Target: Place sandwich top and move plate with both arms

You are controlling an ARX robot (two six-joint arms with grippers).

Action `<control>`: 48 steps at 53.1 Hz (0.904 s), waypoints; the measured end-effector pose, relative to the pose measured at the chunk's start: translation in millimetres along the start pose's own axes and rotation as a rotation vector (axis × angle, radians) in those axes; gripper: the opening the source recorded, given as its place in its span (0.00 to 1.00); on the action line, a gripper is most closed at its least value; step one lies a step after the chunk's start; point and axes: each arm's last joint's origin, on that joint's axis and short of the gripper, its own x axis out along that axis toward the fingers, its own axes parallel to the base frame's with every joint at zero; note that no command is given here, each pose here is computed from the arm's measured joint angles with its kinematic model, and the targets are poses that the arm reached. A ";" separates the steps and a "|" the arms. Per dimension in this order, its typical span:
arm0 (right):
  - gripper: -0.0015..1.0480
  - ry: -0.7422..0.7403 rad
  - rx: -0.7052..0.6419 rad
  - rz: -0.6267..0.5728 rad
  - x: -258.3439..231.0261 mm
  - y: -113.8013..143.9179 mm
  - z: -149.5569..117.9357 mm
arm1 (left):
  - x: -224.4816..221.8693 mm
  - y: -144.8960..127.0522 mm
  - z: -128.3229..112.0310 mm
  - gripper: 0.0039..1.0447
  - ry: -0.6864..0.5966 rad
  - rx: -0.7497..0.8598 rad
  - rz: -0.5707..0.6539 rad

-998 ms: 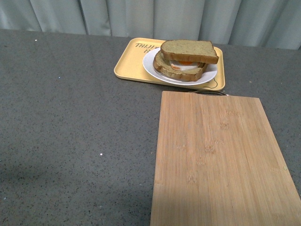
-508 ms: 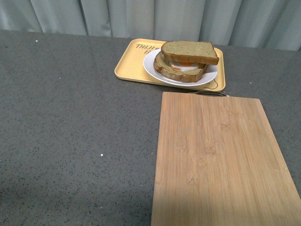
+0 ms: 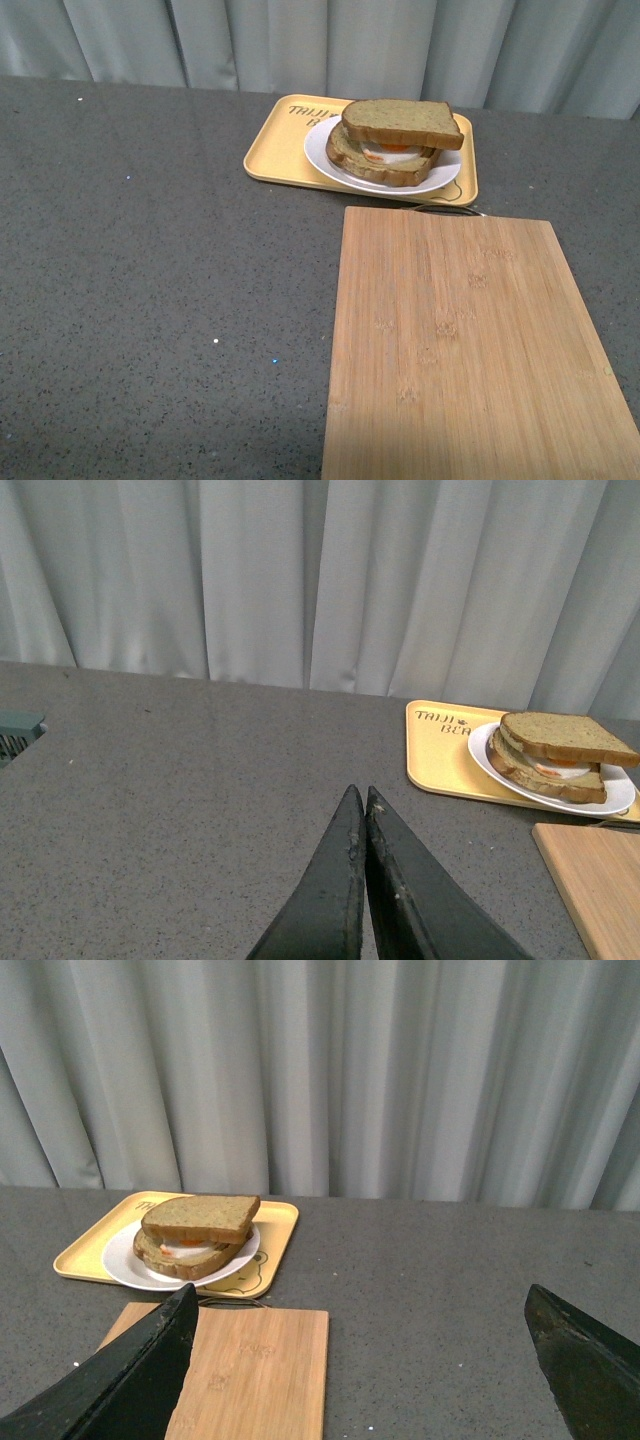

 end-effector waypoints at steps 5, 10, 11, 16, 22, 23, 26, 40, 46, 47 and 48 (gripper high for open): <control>0.91 0.000 0.000 0.000 0.0 0.0 0.0 | -2.3 0.0 0.2 0.03 -0.001 0.000 0.000; 0.91 0.000 0.000 0.000 0.0 0.0 0.0 | -4.7 0.0 0.3 0.03 -0.001 0.000 0.000; 0.91 0.000 0.000 0.000 0.0 0.0 0.0 | -5.2 0.0 0.4 0.03 -0.002 0.000 0.000; 0.91 0.000 0.000 0.000 0.0 0.0 0.0 | -7.1 0.0 0.4 0.03 -0.002 0.000 0.000; 0.91 0.000 0.000 0.000 0.0 0.0 0.0 | -9.2 0.0 0.3 0.03 -0.002 0.000 0.000; 0.91 0.000 0.000 0.000 0.0 0.0 0.0 | -9.6 0.0 0.3 0.03 -0.002 0.000 0.000; 0.91 0.000 0.000 0.000 0.0 0.0 0.0 | -10.3 0.0 0.3 0.03 -0.002 0.000 0.000; 0.91 0.000 0.000 0.000 0.0 0.0 0.0 | -21.7 0.0 -4.7 0.03 0.034 0.000 -0.001; 0.91 0.000 0.000 0.000 0.0 0.0 -0.1 | -24.7 0.0 -2.8 0.03 0.006 0.000 0.000; 0.91 0.000 0.000 0.000 0.0 0.0 0.0 | -24.7 0.0 -2.8 0.03 0.006 0.000 -0.001; 0.91 0.000 0.000 0.000 0.0 0.0 0.0 | -24.7 0.0 -2.8 0.03 0.006 0.000 -0.001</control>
